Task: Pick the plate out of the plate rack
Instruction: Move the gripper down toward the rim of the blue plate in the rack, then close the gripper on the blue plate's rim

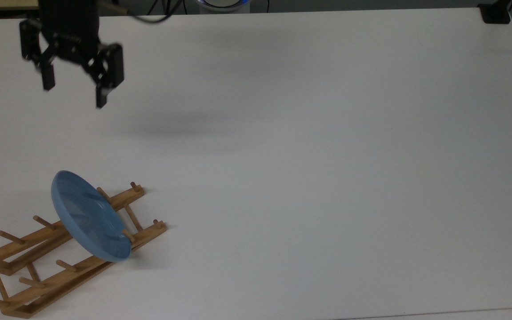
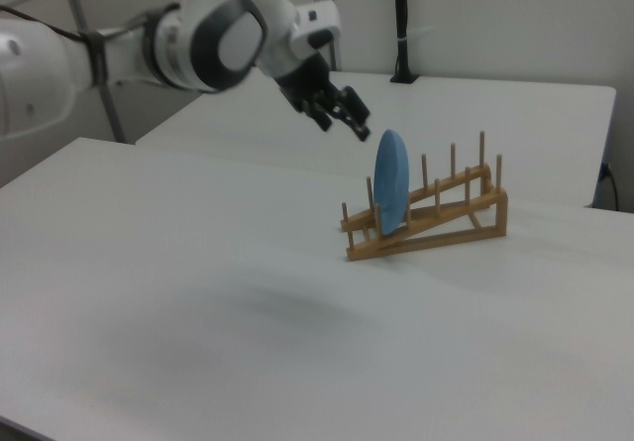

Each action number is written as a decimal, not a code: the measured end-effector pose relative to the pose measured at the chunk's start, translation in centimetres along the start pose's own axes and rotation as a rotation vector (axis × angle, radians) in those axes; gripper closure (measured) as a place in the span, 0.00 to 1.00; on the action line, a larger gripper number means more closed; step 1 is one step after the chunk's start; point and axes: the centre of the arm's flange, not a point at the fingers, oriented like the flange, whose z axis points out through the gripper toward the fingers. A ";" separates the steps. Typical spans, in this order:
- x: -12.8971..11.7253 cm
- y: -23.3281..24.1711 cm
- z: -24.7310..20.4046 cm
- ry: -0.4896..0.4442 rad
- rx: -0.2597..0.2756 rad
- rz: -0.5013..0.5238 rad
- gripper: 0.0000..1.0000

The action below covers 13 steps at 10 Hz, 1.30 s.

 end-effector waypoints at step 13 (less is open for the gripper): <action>0.1 0.4 14.5 0.153 -0.103 -0.114 0.75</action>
